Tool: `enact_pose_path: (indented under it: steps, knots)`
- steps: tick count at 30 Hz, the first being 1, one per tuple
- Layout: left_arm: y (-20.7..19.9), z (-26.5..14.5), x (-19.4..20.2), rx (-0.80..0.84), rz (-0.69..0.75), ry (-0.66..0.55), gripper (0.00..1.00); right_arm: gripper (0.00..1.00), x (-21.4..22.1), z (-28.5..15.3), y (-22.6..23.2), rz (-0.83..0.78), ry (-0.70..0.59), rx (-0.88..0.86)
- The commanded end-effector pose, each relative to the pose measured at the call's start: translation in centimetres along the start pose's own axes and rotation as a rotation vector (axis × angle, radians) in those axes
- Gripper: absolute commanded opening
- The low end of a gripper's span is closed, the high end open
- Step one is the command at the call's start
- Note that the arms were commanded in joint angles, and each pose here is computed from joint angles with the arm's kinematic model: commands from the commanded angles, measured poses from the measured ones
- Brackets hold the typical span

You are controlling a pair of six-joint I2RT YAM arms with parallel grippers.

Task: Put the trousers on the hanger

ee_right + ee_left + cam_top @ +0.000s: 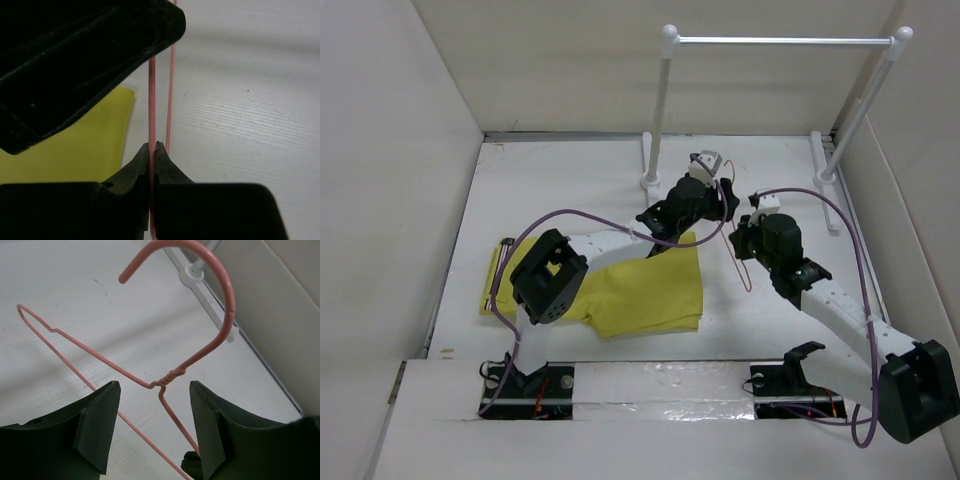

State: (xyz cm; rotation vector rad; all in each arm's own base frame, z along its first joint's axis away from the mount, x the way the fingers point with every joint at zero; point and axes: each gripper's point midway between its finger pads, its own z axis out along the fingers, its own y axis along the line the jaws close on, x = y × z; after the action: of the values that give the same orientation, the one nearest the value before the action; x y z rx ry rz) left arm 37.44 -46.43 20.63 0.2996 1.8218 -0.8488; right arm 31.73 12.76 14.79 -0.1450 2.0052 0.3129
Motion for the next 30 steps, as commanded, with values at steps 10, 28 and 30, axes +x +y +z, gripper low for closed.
enact_pose_path:
  steps: [10,28,30]
  knots:
    - [-1.4,1.6,-3.0,0.003,0.019,-0.071,0.37,0.0,-1.9,-0.5,0.7,0.015,-0.085,-0.026]
    - [-1.2,-3.7,-2.5,0.052,-0.135,-0.15,0.0,0.74,-0.6,-4.5,1.2,-0.022,-0.021,-0.053]
    - [-1.2,-4.6,-1.3,0.058,-0.191,-0.146,0.0,0.74,-0.5,-5.3,1.2,-0.019,-0.021,-0.058]
